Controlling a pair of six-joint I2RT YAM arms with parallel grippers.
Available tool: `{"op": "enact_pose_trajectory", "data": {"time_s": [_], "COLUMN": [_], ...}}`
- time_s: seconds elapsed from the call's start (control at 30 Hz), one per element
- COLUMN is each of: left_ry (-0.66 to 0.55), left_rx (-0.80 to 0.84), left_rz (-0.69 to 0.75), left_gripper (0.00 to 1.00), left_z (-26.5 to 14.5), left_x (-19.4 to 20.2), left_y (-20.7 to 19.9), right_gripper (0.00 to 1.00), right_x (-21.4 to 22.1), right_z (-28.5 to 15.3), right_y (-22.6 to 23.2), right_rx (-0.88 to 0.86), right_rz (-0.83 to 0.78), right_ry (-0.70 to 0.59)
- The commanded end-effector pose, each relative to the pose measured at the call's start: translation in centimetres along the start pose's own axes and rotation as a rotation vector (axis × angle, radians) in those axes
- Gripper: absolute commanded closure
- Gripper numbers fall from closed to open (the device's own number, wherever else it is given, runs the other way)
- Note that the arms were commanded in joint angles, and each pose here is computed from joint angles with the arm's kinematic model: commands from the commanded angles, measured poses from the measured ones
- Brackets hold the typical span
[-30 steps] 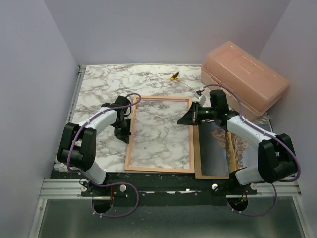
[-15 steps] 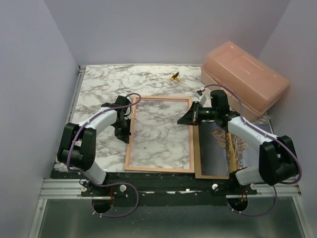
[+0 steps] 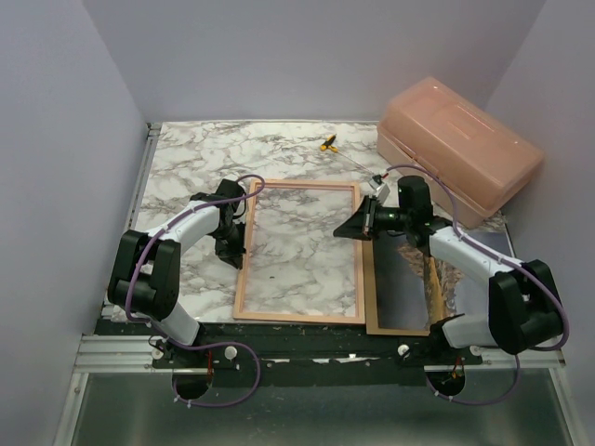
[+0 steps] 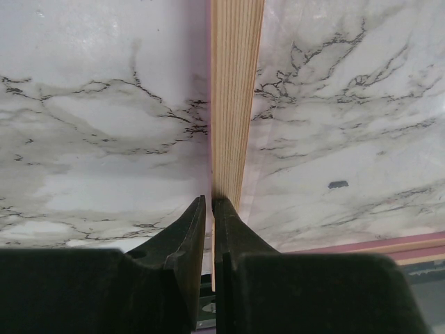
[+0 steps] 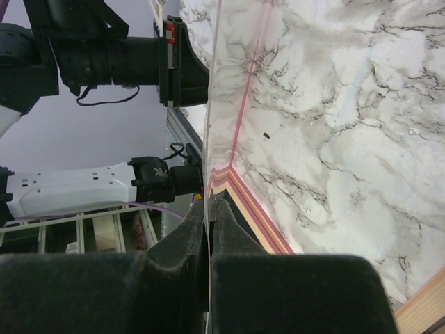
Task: Put the photo into the frame
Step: Adjust the photo frame item on the photo frame.
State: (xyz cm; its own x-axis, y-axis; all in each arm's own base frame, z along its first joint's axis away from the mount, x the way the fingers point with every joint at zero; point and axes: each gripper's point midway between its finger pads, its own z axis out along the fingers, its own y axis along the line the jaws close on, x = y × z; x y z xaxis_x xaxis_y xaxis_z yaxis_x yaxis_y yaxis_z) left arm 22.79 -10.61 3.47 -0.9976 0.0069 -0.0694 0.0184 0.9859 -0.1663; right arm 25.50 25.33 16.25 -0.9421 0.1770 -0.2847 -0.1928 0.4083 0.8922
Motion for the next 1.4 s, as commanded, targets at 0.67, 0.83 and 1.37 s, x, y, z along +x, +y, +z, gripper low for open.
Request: {"op": "enact_pose_trajectory", "data": {"time_s": [0.67, 0.83, 1.37], "left_ry": [0.047, 0.048, 0.047], "left_rx": [-0.043, -0.043, -0.045], "left_rz": [0.004, 0.004, 0.004], "left_gripper": [0.88, 0.88, 0.88], "left_z": [1.6, 1.6, 1.6], "left_x": [1.0, 1.0, 1.0], "left_y": [0.7, 0.7, 0.8], "right_gripper": [1.0, 0.99, 1.0], "right_x": [-0.4, -0.6, -1.1], "right_z": [2.1, 2.5, 3.2], "right_y": [-0.1, -0.6, 0.6], "right_rx": [-0.034, -0.026, -0.114], "right_rz": [-0.021, -0.015, -0.019], "right_ry": [0.023, 0.021, 0.027]}}
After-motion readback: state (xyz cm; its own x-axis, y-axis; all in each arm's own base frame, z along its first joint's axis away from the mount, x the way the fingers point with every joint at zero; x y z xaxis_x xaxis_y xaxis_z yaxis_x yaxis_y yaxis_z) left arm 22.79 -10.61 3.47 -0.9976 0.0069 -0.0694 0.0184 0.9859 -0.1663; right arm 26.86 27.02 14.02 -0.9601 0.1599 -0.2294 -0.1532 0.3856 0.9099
